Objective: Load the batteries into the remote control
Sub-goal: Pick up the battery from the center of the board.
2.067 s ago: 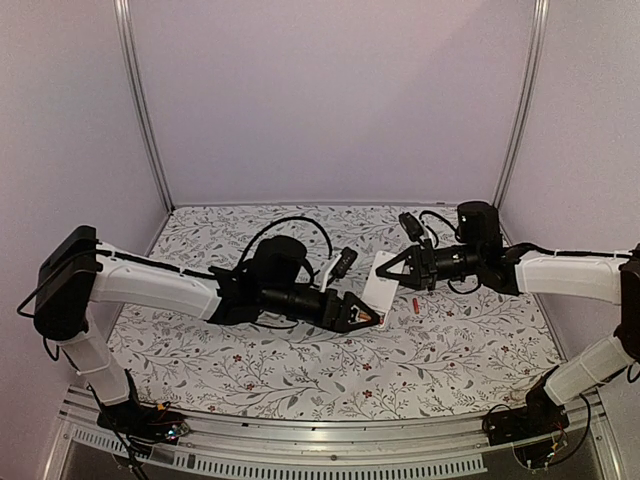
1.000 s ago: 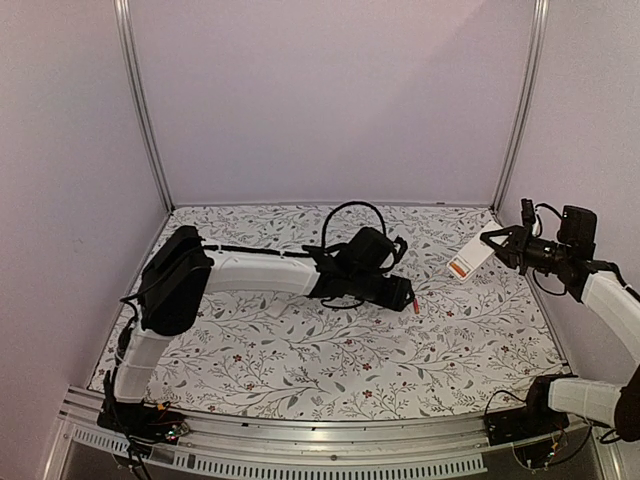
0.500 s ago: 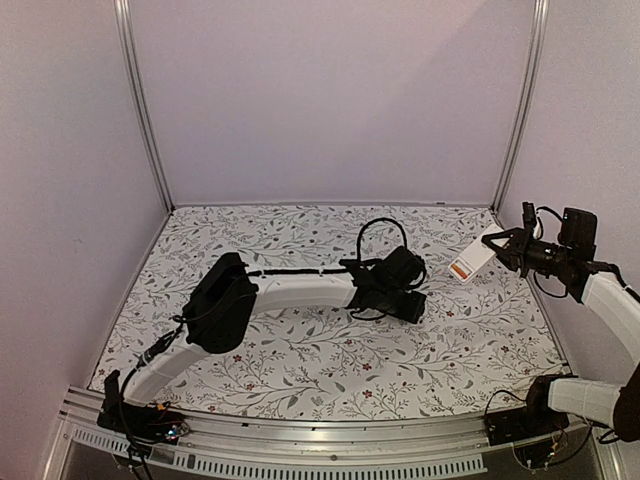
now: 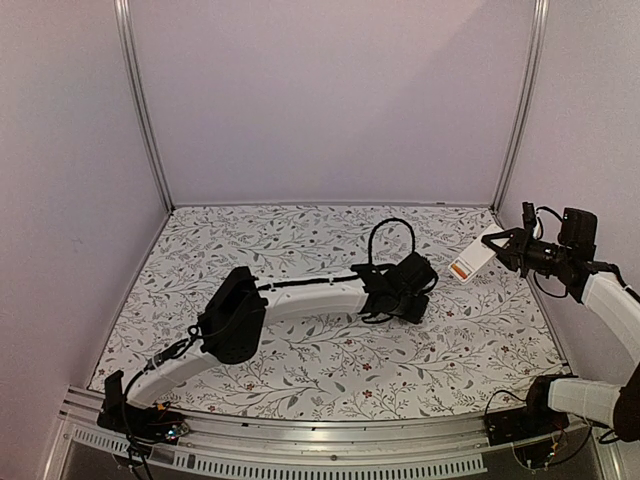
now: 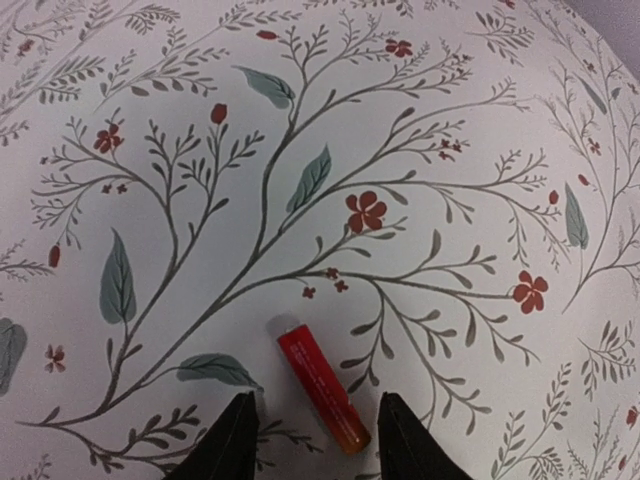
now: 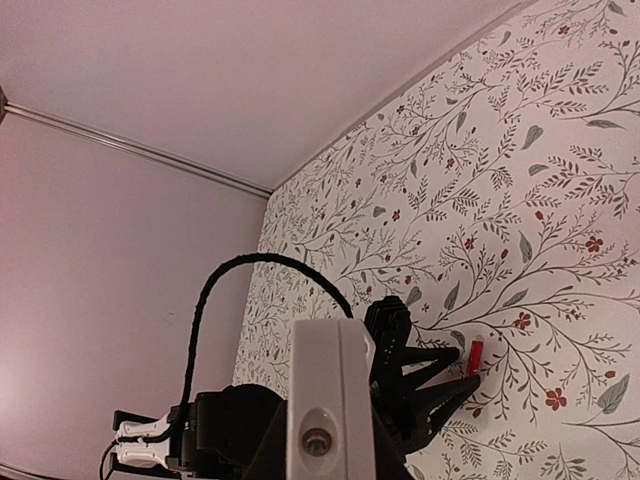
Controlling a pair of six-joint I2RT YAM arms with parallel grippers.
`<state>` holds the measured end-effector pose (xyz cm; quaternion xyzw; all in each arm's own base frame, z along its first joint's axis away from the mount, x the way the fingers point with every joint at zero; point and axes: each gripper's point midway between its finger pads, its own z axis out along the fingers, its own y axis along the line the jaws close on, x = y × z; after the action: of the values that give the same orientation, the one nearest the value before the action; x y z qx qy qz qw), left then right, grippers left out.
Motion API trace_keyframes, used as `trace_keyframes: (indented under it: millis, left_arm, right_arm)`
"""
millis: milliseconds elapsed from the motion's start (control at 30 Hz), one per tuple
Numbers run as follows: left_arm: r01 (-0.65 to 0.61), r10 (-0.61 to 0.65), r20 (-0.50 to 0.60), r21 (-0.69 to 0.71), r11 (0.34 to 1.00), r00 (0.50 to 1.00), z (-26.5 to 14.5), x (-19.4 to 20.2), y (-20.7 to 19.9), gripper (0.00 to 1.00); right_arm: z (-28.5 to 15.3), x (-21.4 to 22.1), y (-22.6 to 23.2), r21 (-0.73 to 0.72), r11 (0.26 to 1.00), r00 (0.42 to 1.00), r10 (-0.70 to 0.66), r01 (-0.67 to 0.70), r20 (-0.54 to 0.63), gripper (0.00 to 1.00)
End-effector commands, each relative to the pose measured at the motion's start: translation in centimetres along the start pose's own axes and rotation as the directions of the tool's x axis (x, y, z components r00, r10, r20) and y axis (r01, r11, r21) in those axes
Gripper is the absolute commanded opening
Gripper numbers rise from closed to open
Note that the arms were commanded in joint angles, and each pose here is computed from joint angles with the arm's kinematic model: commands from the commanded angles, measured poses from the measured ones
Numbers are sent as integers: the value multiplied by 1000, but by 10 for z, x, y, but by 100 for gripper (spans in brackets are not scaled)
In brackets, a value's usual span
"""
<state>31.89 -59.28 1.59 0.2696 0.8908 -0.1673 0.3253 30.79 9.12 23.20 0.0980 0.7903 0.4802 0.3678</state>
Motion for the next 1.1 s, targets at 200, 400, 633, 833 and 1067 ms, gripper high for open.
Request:
trace_keyframes:
  millis: [200,400,633,833,1067]
  left_arm:
    - [-123,114,-100,-89,988,988,20,43,16,28]
    - [-116,104,-116,-99,988,988,14,38,27,7]
    - [-66,54,-92,-130,989,994,-11,24,52,0]
    - [123,-123,18,-266,956,992,-81,11,97,0]
    - [478,-448,168,-336,811,878,-152,58,133,0]
  right_arm:
    - [-2,0,-1,-8,1000,1000,-8,8,0,0]
    - [-2,1,-2,-6,1000,1000,-5,5,1,0]
    - [-2,2,-2,-9,1000,1000,-5,5,-5,0]
    - [-2,5,-7,1,1000,1000,-3,3,-11,0]
    - [-1,11,-12,15,1000,1000,-12,13,-27,0]
